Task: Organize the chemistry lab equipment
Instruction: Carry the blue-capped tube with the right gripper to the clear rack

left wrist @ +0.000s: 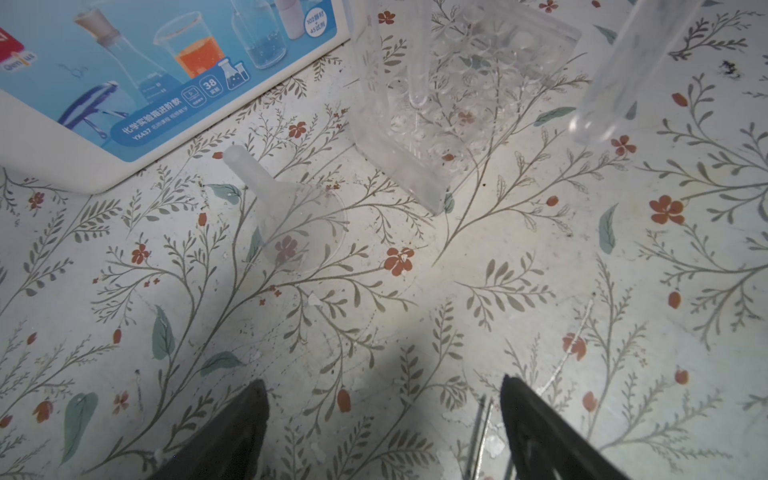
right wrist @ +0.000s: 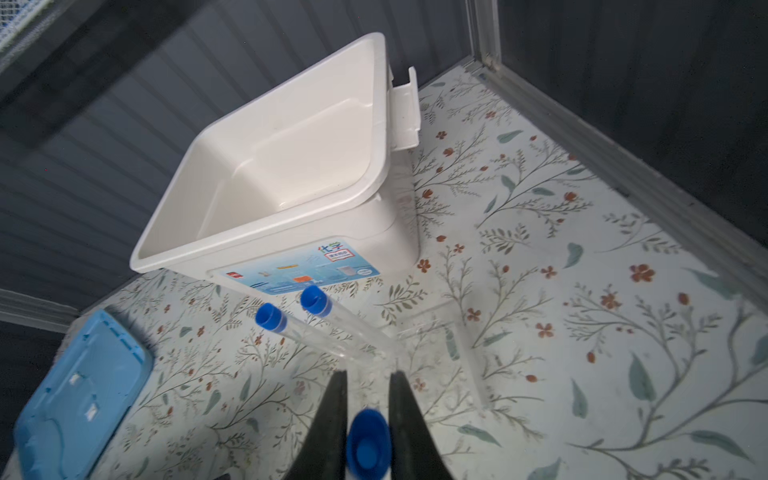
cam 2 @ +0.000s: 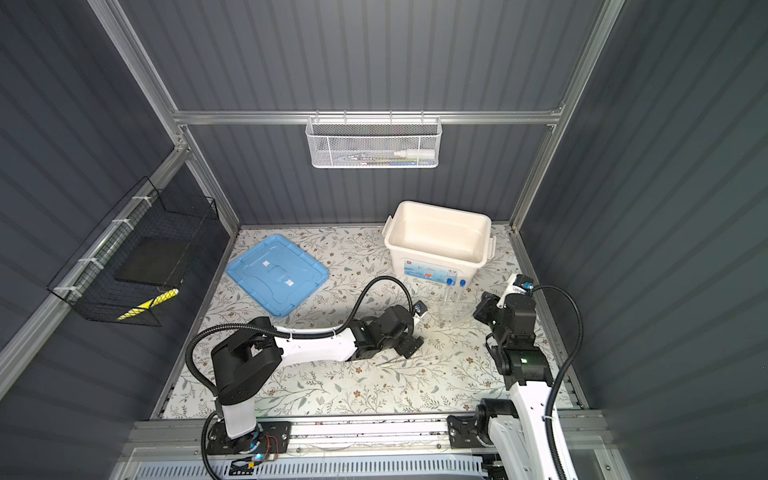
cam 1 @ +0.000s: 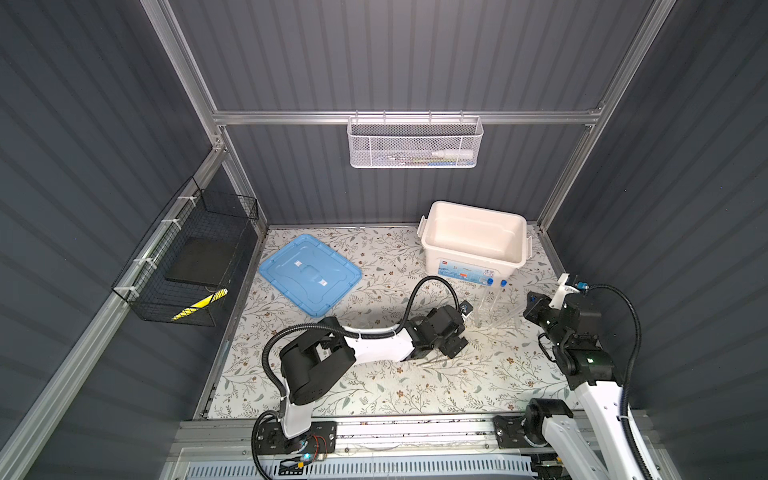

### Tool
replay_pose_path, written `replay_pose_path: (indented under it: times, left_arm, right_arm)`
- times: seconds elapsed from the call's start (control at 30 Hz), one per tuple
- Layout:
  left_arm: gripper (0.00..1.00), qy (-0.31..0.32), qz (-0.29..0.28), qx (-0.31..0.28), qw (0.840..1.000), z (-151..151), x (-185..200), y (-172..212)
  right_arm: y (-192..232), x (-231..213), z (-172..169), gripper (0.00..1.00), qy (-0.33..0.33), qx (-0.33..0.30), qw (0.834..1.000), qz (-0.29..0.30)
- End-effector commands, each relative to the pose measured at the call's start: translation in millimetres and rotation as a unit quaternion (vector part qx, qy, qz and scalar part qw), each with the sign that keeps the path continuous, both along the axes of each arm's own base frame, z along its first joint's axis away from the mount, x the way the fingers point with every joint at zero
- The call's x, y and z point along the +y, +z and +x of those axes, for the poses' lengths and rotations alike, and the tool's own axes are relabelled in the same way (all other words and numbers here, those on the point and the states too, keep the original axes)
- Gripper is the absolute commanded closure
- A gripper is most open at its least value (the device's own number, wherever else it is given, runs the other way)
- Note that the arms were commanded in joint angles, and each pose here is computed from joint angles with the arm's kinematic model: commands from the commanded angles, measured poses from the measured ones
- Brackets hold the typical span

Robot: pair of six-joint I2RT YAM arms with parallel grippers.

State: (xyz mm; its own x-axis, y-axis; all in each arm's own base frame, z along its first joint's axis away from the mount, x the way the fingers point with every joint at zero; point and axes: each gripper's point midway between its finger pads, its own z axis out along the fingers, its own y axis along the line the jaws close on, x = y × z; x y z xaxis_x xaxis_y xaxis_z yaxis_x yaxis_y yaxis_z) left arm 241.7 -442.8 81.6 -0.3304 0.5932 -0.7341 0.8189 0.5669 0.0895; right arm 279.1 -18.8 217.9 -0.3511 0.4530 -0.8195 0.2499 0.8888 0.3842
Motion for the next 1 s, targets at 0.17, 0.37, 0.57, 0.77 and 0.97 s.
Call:
replay_pose_path:
  times: [0.17,0.37,0.57,0.77,0.97]
  left_arm:
    - [0.11,0.006,0.001,0.002,1.000,-3.0,0.4,4.4]
    - [0.06,0.019,0.001,-0.005,1.000,0.3,4.4,4.9]
    - [0.00,0.024,-0.004,-0.011,1.000,1.7,6.7,8.0]
    - [0.00,0.027,0.000,-0.011,1.000,2.2,8.4,5.4]
    - [0.00,0.029,0.003,-0.010,1.000,2.2,9.2,3.5]
  right_arm:
    - [31.1,-29.9,11.2,0.83,-0.049,-0.041,0.991,-0.117]
    - [37.1,-32.6,24.2,0.82,-0.058,-0.083,0.982,-0.161]
    - [24.2,-19.3,43.0,0.82,-0.033,-0.095,0.978,-0.184]
    - [14.7,-11.3,56.3,0.82,-0.018,-0.097,0.977,-0.190]
    - [7.9,-7.2,66.0,0.82,-0.010,-0.093,0.975,-0.203]
